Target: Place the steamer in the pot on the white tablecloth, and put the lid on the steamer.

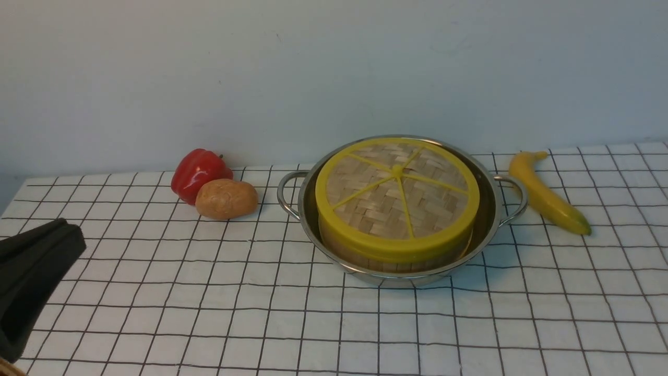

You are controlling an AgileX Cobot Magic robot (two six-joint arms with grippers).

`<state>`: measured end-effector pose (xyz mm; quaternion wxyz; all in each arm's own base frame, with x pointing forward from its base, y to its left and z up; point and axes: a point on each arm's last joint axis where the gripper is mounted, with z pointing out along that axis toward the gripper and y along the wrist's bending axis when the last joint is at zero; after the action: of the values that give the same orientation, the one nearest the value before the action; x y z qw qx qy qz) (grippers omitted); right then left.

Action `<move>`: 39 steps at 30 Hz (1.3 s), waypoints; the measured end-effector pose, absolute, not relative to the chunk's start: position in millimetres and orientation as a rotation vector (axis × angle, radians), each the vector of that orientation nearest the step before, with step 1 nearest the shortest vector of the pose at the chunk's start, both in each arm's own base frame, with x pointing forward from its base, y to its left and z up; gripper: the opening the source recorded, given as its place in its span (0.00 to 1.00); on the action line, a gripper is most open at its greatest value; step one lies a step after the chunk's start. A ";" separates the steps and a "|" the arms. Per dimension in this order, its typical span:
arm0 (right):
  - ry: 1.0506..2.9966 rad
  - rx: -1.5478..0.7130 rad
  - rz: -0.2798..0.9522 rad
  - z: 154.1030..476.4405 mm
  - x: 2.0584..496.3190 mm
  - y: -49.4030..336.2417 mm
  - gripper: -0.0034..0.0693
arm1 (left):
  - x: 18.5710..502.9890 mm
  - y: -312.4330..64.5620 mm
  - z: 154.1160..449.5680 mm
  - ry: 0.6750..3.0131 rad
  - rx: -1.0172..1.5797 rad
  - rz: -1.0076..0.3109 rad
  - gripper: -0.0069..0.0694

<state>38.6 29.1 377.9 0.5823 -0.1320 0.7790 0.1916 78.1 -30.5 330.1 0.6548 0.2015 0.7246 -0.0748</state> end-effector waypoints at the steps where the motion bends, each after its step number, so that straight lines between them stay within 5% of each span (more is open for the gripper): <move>1: 1.819 -0.308 0.451 377.9 38.6 29.2 0.16 | 79.8 -24.1 327.5 1.687 0.395 -0.113 0.12; 10: 1.819 -0.307 0.455 378.0 38.5 29.4 0.20 | 77.4 17.5 323.6 1.777 -0.067 0.230 0.13; 16: 1.819 -0.307 0.455 378.0 38.5 29.5 0.22 | 59.4 27.4 328.1 1.707 -0.217 0.340 0.15; 28: 1.819 -0.307 0.455 378.0 38.5 29.5 0.26 | 6.1 21.3 327.3 1.554 -0.240 0.288 0.16; 39: 1.819 -0.307 0.457 377.9 38.4 29.6 0.29 | 7.7 19.5 319.9 1.557 -0.242 0.242 0.20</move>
<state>38.4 29.6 377.9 0.5814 -0.1313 0.7787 0.1958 7.7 19.5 319.9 0.6987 -0.1084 0.6987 0.1084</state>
